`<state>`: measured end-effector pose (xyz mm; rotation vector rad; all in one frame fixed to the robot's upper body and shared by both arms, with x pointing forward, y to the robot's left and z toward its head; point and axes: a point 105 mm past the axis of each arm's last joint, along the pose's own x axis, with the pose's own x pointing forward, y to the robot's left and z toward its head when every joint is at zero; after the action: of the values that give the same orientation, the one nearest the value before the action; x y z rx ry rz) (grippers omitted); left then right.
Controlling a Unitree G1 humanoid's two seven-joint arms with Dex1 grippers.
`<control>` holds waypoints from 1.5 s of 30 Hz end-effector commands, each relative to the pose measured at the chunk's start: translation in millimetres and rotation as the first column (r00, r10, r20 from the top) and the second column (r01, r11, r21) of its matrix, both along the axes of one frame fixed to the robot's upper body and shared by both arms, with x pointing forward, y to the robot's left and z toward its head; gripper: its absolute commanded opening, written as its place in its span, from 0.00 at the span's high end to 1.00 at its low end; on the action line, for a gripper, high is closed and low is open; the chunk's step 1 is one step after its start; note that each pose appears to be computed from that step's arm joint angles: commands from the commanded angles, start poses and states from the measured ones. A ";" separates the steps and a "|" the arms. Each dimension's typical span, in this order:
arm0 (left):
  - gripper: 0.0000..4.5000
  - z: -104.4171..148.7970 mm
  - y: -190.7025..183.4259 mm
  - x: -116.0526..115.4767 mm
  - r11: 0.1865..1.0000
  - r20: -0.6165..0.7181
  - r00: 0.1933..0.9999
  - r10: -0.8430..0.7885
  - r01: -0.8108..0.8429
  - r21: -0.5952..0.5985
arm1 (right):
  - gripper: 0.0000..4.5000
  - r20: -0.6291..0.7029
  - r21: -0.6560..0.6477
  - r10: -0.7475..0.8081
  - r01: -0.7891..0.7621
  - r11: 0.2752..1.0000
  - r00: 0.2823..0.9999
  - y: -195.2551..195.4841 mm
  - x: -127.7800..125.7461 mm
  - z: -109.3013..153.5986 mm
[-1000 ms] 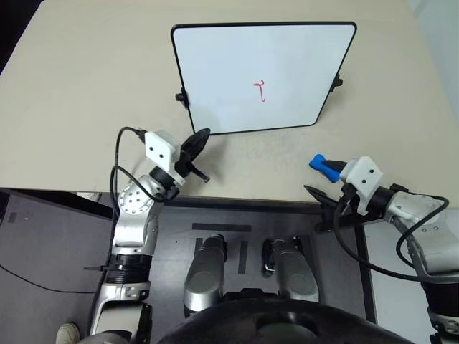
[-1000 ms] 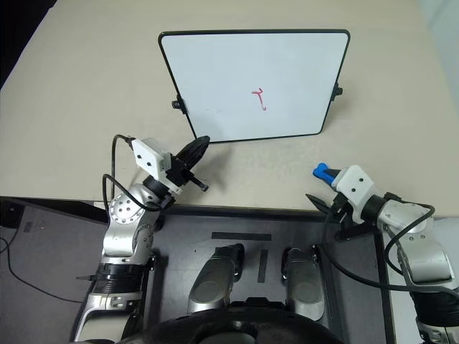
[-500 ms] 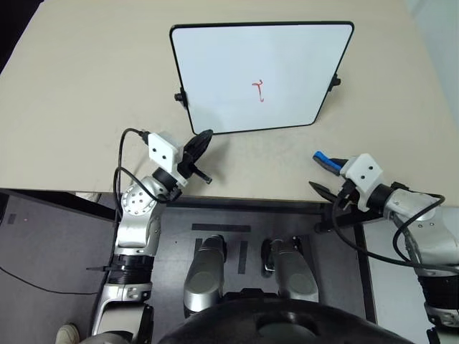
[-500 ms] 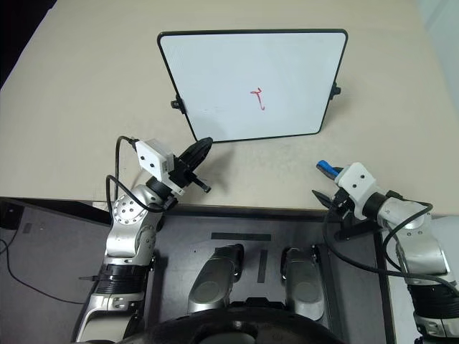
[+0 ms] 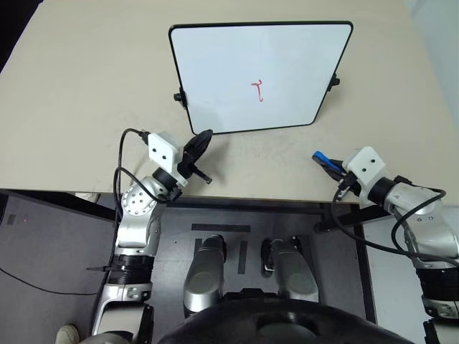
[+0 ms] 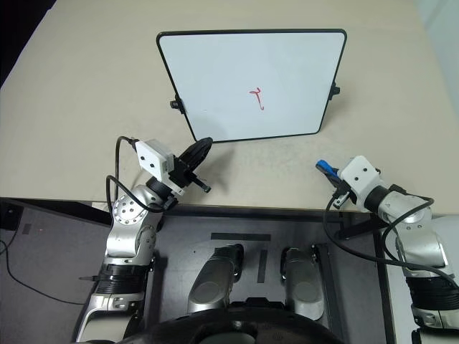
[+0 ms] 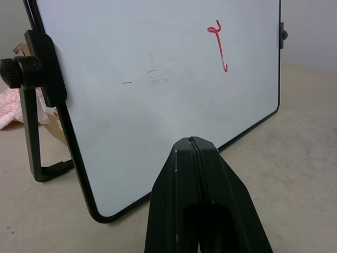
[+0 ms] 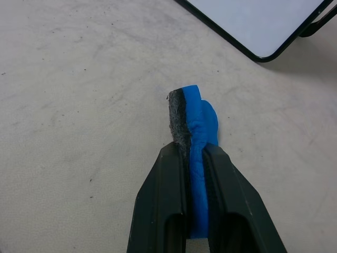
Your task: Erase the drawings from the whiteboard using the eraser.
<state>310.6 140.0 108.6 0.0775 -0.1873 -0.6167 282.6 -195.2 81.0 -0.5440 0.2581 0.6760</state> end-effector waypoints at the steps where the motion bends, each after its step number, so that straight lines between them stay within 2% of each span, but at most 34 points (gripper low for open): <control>1: 1.00 8.6 -1.0 1.4 1.000 0.041 0.999 -0.001 0.001 0.000 | 0.98 0.120 0.017 0.088 -0.090 0.996 0.989 23.8 4.4 29.8; 3: 1.00 9.0 -1.5 2.2 1.000 0.043 0.999 -0.002 0.002 0.001 | 0.98 0.246 0.035 0.163 -0.177 0.984 0.956 48.1 9.6 57.3; 6: 1.00 9.5 -2.6 3.7 1.000 0.044 0.999 -0.005 0.005 0.001 | 0.98 0.438 0.004 0.234 -0.263 0.965 0.868 79.4 24.9 93.9; 10: 1.00 10.3 -4.6 5.1 1.000 0.048 0.999 -0.009 0.009 0.001 | 0.98 0.585 -0.091 0.290 -0.293 0.952 0.758 101.8 47.4 116.7; 14: 1.00 11.8 -5.2 6.2 1.000 0.057 0.998 -0.007 0.007 -0.001 | 0.98 0.668 -0.259 0.397 -0.303 0.917 0.630 122.8 66.7 119.4; 17: 1.00 12.6 -4.2 5.3 1.000 0.063 0.998 0.002 -0.001 -0.002 | 0.98 0.689 -0.296 0.427 -0.310 0.903 0.585 131.6 75.0 116.2; 19: 1.00 13.1 -2.4 5.2 1.000 0.067 0.998 0.013 -0.013 -0.004 | 0.98 0.674 -0.361 0.467 -0.295 0.884 0.573 134.6 81.7 104.9; 26: 1.00 13.5 0.5 3.6 1.000 0.072 0.997 0.029 -0.029 -0.002 | 0.98 0.588 -0.402 0.516 -0.329 0.855 0.623 139.5 91.7 63.4; 32: 1.00 14.1 1.7 3.6 0.999 0.075 0.997 0.032 -0.032 0.001 | 0.98 0.576 -0.399 0.507 -0.321 0.859 0.641 139.3 97.0 50.9; 37: 1.00 15.0 1.1 3.5 1.000 0.078 0.997 0.029 -0.029 0.002 | 0.98 0.700 -0.376 0.430 -0.218 0.901 0.570 130.8 104.2 78.7; 40: 1.00 15.1 0.6 3.9 1.000 0.078 0.997 0.027 -0.027 0.002 | 0.98 0.783 -0.379 0.403 -0.150 0.913 0.474 124.1 101.0 96.1; 45: 1.00 15.0 -0.7 4.7 1.000 0.076 0.997 0.021 -0.021 0.002 | 0.98 0.852 -0.418 0.403 -0.028 0.908 0.333 119.2 98.9 107.8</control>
<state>316.7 142.0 109.3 0.0922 -0.1988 -0.5856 378.9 -73.1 156.2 -1.2438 -0.7459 0.6041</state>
